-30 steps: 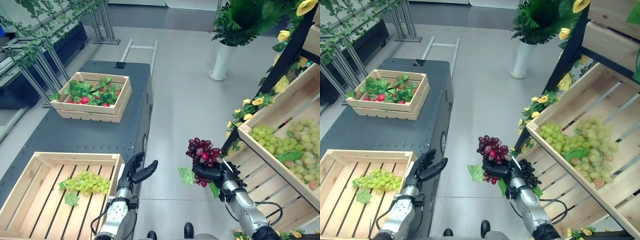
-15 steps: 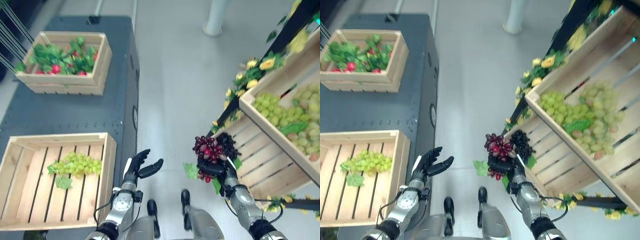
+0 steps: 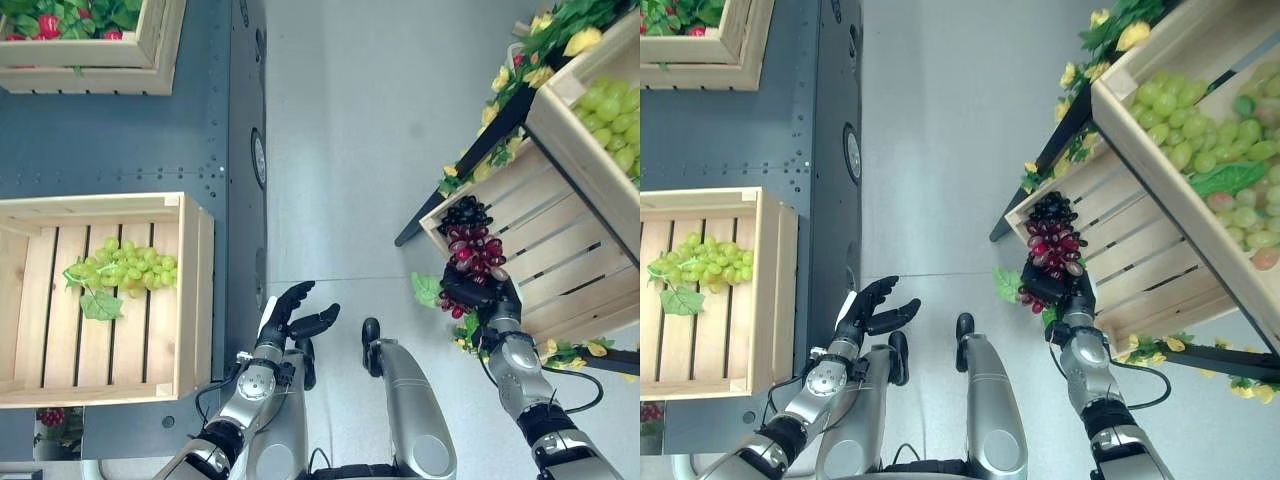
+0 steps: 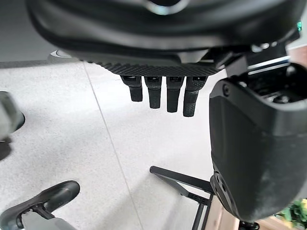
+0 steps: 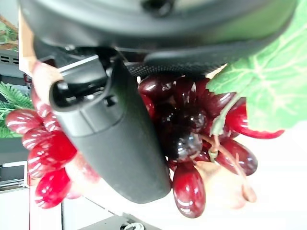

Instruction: Pick up the fruits from the basket on one side to the basket on the other side

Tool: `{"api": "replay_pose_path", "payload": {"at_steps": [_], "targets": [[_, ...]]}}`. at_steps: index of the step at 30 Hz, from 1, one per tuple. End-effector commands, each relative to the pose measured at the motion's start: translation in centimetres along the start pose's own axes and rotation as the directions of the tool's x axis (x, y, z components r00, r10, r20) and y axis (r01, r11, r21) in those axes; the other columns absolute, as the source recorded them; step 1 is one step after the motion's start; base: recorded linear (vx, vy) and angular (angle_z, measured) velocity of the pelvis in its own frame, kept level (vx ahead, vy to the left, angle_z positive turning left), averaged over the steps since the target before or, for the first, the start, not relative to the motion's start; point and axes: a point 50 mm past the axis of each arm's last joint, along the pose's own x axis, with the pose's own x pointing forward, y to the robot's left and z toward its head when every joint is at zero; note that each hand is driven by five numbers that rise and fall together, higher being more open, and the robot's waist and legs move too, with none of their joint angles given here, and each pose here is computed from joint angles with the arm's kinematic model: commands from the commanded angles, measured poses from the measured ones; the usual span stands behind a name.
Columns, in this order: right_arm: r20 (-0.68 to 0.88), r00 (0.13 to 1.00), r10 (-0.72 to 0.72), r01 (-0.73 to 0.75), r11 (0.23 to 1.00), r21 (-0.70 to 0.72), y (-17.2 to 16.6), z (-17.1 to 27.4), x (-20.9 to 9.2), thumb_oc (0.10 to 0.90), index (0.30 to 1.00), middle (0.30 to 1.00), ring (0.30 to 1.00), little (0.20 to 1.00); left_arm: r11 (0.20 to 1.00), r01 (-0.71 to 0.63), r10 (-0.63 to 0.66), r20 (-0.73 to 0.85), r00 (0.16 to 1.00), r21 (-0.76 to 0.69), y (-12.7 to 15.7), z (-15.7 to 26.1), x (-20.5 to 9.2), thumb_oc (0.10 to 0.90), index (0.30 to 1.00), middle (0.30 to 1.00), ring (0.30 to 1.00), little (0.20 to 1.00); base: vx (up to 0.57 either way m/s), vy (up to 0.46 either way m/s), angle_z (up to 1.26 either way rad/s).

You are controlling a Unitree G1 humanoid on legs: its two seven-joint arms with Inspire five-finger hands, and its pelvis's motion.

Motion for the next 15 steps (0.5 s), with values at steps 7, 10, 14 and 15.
{"api": "replay_pose_path", "payload": {"at_steps": [7, 10, 14, 15], "targets": [[0.392, 0.909, -0.141, 0.137, 0.990, 0.037, -3.0, 8.9, 1.0, 0.400, 0.300, 0.300, 0.300, 0.300, 0.999, 0.032, -0.028, 0.103, 0.994, -0.040, -0.4, 1.7, -0.1, 0.800, 0.900, 0.900, 0.900, 0.900, -0.02, 0.001, -0.03], [0.420, 0.890, -0.178, 0.189, 0.982, 0.016, -4.1, 10.2, 1.3, 0.400, 0.300, 0.300, 0.300, 0.300, 0.998, 0.032, -0.026, 0.123, 0.992, -0.052, -0.1, 2.1, 0.1, 0.800, 0.900, 0.900, 0.900, 0.900, -0.06, -0.012, -0.01], [0.470, 0.842, -0.265, 0.304, 0.953, -0.007, -6.7, 13.3, 1.7, 0.400, 0.300, 0.300, 0.300, 0.300, 0.996, 0.082, -0.074, 0.201, 0.977, -0.028, -0.4, 3.5, 0.0, 0.800, 0.900, 0.900, 0.900, 0.900, -0.08, 0.001, 0.00], [0.471, 0.838, -0.273, 0.313, 0.950, -0.007, -6.9, 13.5, 1.8, 0.400, 0.300, 0.300, 0.300, 0.300, 0.996, 0.085, -0.078, 0.208, 0.975, -0.026, -0.4, 3.6, 0.0, 0.800, 0.900, 0.900, 0.900, 0.900, -0.08, 0.002, -0.01]]}}
